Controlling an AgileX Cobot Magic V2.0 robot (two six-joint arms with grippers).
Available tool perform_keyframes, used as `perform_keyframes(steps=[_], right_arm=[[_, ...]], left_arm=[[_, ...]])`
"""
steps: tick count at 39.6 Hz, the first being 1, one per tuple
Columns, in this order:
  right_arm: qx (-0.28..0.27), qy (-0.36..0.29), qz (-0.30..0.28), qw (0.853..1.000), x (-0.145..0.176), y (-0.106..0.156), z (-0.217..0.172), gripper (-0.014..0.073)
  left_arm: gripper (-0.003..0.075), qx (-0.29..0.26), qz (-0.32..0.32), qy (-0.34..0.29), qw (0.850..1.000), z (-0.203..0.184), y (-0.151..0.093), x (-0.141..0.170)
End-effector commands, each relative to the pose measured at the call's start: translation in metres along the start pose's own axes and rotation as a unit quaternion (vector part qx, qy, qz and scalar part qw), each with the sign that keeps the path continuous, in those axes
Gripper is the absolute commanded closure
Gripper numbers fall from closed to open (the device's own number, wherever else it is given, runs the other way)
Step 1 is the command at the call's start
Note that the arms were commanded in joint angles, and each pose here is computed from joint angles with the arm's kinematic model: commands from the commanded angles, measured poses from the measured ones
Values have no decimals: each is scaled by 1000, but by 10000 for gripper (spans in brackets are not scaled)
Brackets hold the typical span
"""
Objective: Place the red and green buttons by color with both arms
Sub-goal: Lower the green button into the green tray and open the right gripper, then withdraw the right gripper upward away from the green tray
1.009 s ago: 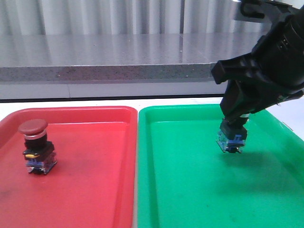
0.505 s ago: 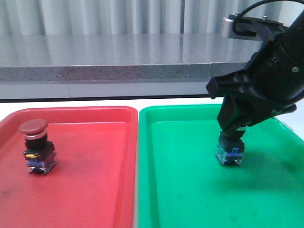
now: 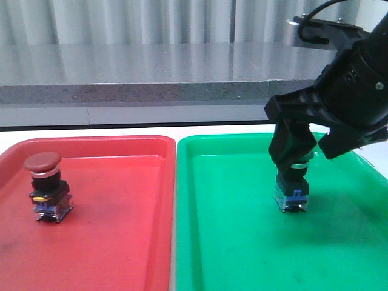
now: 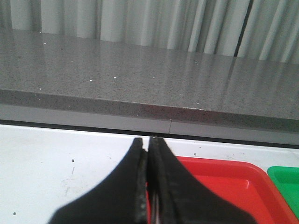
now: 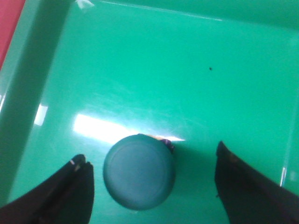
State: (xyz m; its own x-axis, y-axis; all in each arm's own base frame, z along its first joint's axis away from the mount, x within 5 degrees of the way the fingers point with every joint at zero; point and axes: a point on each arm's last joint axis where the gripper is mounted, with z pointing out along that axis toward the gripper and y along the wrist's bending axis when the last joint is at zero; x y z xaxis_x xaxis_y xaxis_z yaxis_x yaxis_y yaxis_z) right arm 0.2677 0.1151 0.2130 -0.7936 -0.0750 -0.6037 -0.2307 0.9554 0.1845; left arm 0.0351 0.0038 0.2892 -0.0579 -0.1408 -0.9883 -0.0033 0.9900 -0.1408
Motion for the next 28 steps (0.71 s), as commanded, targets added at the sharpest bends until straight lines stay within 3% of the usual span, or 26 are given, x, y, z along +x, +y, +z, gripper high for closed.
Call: perform_keyframes(steps=[1,8,11,16,21,28], right_arm=[[-21,-70,7,997,-19,8,-33,27],[-42,-145,5,988,-26,12,-84,90],[-44,-177,-10,983,-28,12,-103,213],[-35,-219,-41,974,-28,11,-127,516],[-31,-243,-41,969,-26,7,-147,716],[1,-265,-48,963,-7,-8,-167,720]], left_arm=[[740,13,-5,-45,999,-2,-3,-14],[740,13,-5,-45,999,-2,-3,-14],[740,13,-5,-45,999,-2,-3,-14],[740,13,-5,-45,999,-2,-3,-14],[740,13,-5,-45,999,-2,-3,-14],[740,13,-5,-45,999,-2,-3,-14]])
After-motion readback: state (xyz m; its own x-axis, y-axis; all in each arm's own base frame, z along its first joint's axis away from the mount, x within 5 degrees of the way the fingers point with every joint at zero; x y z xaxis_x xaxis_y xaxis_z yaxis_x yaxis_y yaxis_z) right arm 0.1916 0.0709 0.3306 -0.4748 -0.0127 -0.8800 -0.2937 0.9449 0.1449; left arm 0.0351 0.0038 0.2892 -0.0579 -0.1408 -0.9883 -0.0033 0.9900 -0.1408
